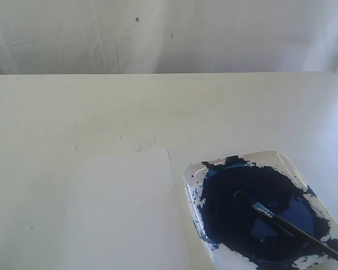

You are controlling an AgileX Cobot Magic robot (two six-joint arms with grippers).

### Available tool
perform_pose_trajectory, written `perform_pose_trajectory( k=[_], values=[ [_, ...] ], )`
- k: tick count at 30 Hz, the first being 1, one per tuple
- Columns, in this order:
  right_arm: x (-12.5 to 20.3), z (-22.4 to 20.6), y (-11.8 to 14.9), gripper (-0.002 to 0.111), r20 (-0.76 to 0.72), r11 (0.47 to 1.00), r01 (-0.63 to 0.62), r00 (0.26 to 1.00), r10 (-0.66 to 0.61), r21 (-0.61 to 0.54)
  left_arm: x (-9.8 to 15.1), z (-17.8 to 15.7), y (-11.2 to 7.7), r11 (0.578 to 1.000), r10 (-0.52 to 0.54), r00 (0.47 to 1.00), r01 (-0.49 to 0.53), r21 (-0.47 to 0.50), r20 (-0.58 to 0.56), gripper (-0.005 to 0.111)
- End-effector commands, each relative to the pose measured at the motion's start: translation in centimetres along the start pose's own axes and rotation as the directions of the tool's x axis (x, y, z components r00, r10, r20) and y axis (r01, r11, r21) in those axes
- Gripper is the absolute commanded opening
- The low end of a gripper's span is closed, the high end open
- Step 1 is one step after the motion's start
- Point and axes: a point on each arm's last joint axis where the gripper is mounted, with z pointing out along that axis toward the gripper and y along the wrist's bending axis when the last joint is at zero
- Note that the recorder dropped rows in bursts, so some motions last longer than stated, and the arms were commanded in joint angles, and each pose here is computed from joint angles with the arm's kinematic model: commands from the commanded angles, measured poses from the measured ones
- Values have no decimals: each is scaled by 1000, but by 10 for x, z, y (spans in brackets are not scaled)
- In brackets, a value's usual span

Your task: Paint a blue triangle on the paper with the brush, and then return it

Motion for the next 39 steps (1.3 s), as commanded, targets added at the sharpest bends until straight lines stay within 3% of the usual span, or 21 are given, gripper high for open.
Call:
perform_pose_trajectory(
  k=[1, 4, 7, 9, 12, 13, 14, 16, 17, 21, 24, 25, 26, 28, 29, 31, 36, 39],
  values=[
    [-21, -3, 3, 0, 241, 999, -9, 970, 19, -40, 1, 0, 0, 1000, -6, 1000, 6, 6, 3, 0],
    [-30, -6, 4, 0, 321, 985, -142, 932, 167, -101, 1, 0, 0, 1000, -6, 1000, 6, 6, 3, 0],
    [-23, -4, 4, 0, 223, 910, -390, 883, 413, -142, 1, 0, 0, 1000, -6, 1000, 6, 6, 3, 0],
    [2, 0, -1, 0, -4, 818, -576, 818, 576, 11, 1, 0, 0, 1000, -6, 1000, 6, 6, 3, 0],
    [29, -5, -4, 0, -187, 695, -672, 671, 718, 256, 1, 0, 0, 1000, -6, 1000, 6, 6, 3, 0],
    [32, -6, -3, 0, -193, 633, -720, 604, 773, 283, 1, 0, 0, 1000, -6, 1000, 6, 6, 3, 0],
    [31, -6, 2, 0, -191, 528, -803, 492, 849, 275, 1, 0, 0, 1000, -6, 1000, 6, 6, 3, 0],
    [30, -5, 6, 0, -204, 480, -840, 439, 875, 251, 1, 0, 0, 1000, -6, 1000, 6, 6, 3, 0],
    [29, -5, 6, 0, -213, 487, -839, 444, 870, 243, 1, 0, 0, 1000, -6, 1000, 6, 6, 3, 0],
    [16, -4, 9, 0, -222, 634, -758, 599, 769, 150, 1, 0, 0, 1000, -6, 1000, 6, 6, 3, 0],
    [-24, 9, 20, 0, -375, 825, -552, 744, 553, 122, 1, 0, 0, 1000, -6, 1000, 6, 6, 3, 0],
    [-40, 21, 26, 0, -482, 900, -427, 773, 413, 88, 1, 0, 0, 1000, -6, 1000, 6, 6, 3, 0],
    [-51, 31, 31, 0, -575, 939, -341, 758, 307, 51, 1, 0, 0, 1000, -6, 1000, 6, 6, 3, 0],
    [-65, 61, 41, 0, -803, 976, -209, 592, 72, -67, 1, 0, 0, 1000, -6, 1000, 6, 6, 3, 0],
    [-65, 80, 45, 0, -909, 972, -201, 417, -30, -124, 1, 0, 0, 1000, -6, 1000, 6, 6, 3, 0],
    [-51, 103, 47, 0, -974, 956, -229, 169, -148, -185, 1, 0, 0, 1000, -6, 1000, 6, 6, 3, 0],
    [-16, 113, 57, 0, -967, 948, -216, -49, -251, -235, 1, 0, 0, 1000, -6, 1000, 6, 6, 3, 0],
    [-5, 105, 53, 0, -962, 971, -75, -138, -234, -226, 1, 0, 0, 1000, -6, 1000, 6, 6, 3, 0]
  ],
)
